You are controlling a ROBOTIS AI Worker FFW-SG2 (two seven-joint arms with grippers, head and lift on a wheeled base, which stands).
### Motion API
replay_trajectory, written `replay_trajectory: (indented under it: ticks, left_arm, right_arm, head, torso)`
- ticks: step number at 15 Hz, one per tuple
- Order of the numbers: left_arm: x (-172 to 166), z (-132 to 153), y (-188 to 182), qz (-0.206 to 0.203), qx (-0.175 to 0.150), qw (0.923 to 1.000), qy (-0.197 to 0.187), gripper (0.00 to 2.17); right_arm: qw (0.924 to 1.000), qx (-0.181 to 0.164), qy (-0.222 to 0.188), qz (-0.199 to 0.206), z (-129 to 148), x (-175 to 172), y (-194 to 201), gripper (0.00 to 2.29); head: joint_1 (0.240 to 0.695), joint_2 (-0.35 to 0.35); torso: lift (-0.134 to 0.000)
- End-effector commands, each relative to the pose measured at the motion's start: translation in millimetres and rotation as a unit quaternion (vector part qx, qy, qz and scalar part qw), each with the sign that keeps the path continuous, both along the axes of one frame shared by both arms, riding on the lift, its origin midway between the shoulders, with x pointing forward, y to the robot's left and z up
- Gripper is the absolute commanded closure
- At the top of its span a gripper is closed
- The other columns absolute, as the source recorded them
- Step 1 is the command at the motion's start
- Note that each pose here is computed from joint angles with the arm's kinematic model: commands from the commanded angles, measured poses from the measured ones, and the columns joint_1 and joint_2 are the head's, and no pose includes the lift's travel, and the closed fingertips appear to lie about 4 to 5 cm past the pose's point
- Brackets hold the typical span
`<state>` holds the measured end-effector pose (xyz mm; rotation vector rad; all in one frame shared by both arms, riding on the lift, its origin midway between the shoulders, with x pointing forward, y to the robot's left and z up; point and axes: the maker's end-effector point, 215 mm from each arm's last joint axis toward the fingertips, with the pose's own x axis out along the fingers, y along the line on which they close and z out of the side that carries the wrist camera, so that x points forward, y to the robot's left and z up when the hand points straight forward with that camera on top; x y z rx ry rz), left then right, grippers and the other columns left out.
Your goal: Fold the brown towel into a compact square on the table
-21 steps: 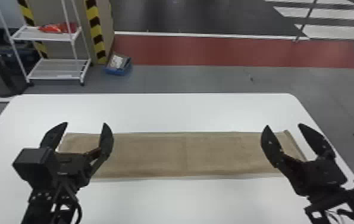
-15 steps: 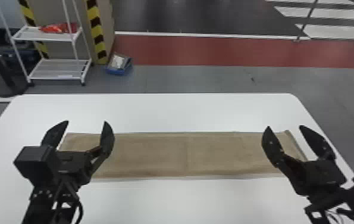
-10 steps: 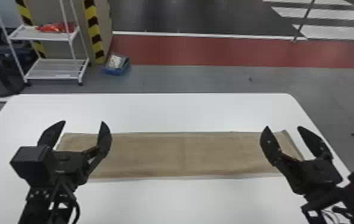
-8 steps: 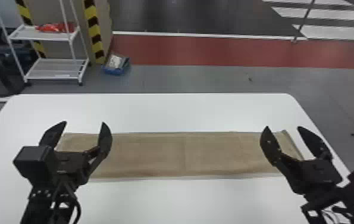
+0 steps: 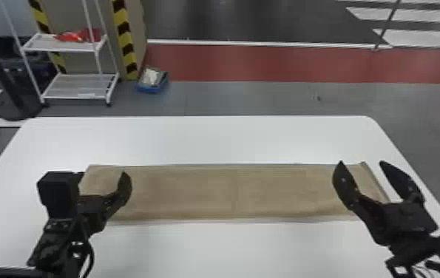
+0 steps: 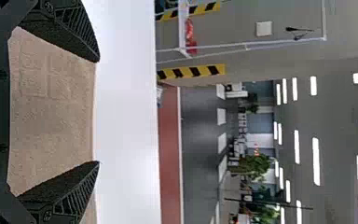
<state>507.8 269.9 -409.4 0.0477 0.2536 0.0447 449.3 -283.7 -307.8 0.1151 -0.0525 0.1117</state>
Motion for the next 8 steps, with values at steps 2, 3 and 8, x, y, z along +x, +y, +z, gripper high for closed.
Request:
replay_trajectory:
  ticks: [2,3,8]
  left_arm:
    - [-1.2,-27.7,42.3,0.035,0.000,0.9987,0.037,0.13]
    - [-2.2,-30.7,50.7,0.042,-0.001,0.9983,0.040,0.16]
    - [-10.6,-50.0,70.9,0.051,-0.007,0.9954,0.081,0.22]
  right_arm:
    - [1.0000,0.001,0.008,-0.001,-9.4,0.5,-3.5,0.09]
    - [0.9999,0.004,0.009,0.000,-12.1,0.2,-4.0,0.09]
    - [0.9999,0.007,0.011,-0.001,-16.4,-0.3,-5.5,0.09]
  head:
    - [0.695,-0.014]
    - [0.695,0.009]
    - [0.695,0.048]
  torso:
    - [-0.114]
    - [-0.114]
    - [-0.114]
